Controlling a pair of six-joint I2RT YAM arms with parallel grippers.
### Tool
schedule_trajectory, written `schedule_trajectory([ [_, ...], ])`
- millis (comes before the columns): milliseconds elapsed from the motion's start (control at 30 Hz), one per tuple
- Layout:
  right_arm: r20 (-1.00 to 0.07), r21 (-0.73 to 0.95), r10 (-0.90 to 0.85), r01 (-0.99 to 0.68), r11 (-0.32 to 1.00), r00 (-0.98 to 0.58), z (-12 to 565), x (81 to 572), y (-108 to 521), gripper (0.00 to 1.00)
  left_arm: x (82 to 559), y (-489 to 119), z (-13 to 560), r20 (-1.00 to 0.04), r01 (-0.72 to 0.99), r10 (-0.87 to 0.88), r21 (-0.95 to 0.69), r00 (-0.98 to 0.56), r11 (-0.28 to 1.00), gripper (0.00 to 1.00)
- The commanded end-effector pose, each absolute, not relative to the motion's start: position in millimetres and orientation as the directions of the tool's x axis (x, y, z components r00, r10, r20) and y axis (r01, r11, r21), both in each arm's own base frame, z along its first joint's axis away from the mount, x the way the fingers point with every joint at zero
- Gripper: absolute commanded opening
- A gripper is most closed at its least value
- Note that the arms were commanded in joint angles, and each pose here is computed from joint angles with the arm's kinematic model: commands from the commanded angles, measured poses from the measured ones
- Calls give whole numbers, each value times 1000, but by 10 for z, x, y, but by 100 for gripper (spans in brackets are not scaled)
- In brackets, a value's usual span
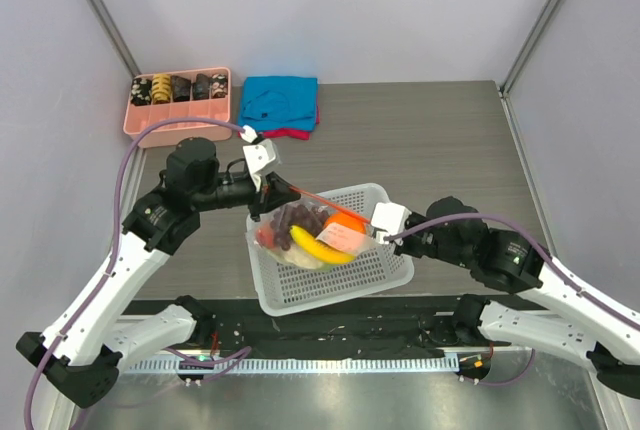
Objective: Place the food in the zip-top bag and seal the zipper
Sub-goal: Zip the zipper food storage bag at the center of the board.
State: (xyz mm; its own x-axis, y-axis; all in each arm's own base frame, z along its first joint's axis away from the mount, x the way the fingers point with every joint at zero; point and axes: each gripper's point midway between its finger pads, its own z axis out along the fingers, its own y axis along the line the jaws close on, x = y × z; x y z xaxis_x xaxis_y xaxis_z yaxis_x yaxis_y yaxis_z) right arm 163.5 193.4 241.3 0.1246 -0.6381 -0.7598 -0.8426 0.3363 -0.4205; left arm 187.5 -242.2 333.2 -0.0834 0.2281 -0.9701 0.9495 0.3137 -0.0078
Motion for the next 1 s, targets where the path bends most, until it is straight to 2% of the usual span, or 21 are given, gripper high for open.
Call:
schedule_trajectory([
  [0,-669,-431,-742,-837,338,45,2136,1581,1587,1,1937,-2380,3904,-988,933,127,131,93,335,0],
  [233,-652,-441,-758,-827,348,29,2033,1538,1437,1,2016,-2363,3835,-986,925,132,139,98,354,0],
  [433,-654,-430,-756,-837,339,29,2032,1502,1437,2,2012,-2427,3795,-988,940,128,119,82,319,0],
  [500,-687,-408,-726,-848,338,41,2139,1486,1537,21,1946,-2496,3787,-991,961,118,95,66,259,0],
  [533,-697,-401,-716,-851,340,42,2178,1496,1582,40,1936,-2520,3773,-992,967,117,82,55,241,0],
  [633,-746,-382,-663,-851,360,55,2481,1565,1782,58,1921,-2591,3747,-993,979,115,38,16,200,0],
  [833,-817,-328,-571,-879,347,80,2954,1641,2198,62,1865,-2665,3699,-991,992,134,6,-11,126,0],
  [967,-821,-328,-563,-886,327,95,3026,1726,2390,61,1836,-2683,3668,-989,995,148,-2,-16,97,0],
])
